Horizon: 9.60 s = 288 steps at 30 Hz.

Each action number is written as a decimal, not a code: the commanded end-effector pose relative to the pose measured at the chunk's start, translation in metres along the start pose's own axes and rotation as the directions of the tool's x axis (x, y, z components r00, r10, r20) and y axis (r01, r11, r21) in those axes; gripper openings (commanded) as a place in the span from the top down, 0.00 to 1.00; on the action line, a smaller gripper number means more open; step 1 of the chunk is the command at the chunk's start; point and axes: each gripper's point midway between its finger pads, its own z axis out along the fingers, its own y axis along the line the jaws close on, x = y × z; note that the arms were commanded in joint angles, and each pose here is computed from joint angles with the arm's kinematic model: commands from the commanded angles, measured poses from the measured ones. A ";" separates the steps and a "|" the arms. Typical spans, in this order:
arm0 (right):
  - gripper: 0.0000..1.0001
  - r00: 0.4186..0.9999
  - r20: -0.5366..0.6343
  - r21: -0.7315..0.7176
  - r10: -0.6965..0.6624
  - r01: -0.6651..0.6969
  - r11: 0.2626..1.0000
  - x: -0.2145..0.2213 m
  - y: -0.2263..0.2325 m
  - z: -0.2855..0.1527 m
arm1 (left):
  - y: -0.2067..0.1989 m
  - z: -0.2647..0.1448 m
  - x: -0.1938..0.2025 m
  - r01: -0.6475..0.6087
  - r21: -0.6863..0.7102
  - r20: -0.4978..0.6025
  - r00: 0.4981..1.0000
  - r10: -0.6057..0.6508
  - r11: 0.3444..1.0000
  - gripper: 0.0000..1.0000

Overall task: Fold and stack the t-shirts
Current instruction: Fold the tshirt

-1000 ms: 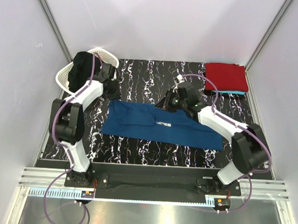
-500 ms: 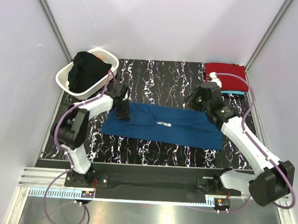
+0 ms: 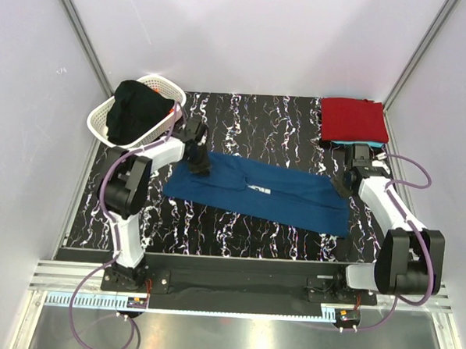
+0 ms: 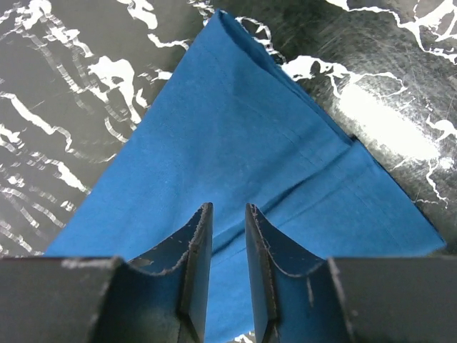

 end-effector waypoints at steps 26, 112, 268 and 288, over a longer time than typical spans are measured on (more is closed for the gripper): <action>0.67 0.936 0.063 -0.079 0.345 -0.340 0.937 -0.013 -0.049 -0.042 | -0.153 0.036 -0.175 -0.055 0.530 0.156 0.987 -0.034 0.846 0.77; 0.56 0.971 -0.140 -0.647 -0.193 0.057 0.760 0.011 0.078 -0.073 | -0.029 0.048 -0.135 -0.095 -0.059 0.154 0.983 0.103 0.994 1.00; 0.79 0.599 -0.411 -0.465 -0.687 0.510 0.724 0.279 0.005 -0.078 | 0.008 -0.089 0.184 -0.163 0.207 -0.004 0.986 0.168 0.965 0.58; 0.64 0.628 -0.392 -0.465 -0.673 0.496 0.734 0.263 -0.008 -0.092 | 0.023 -0.090 0.189 -0.162 0.141 -0.018 0.986 0.166 0.977 0.58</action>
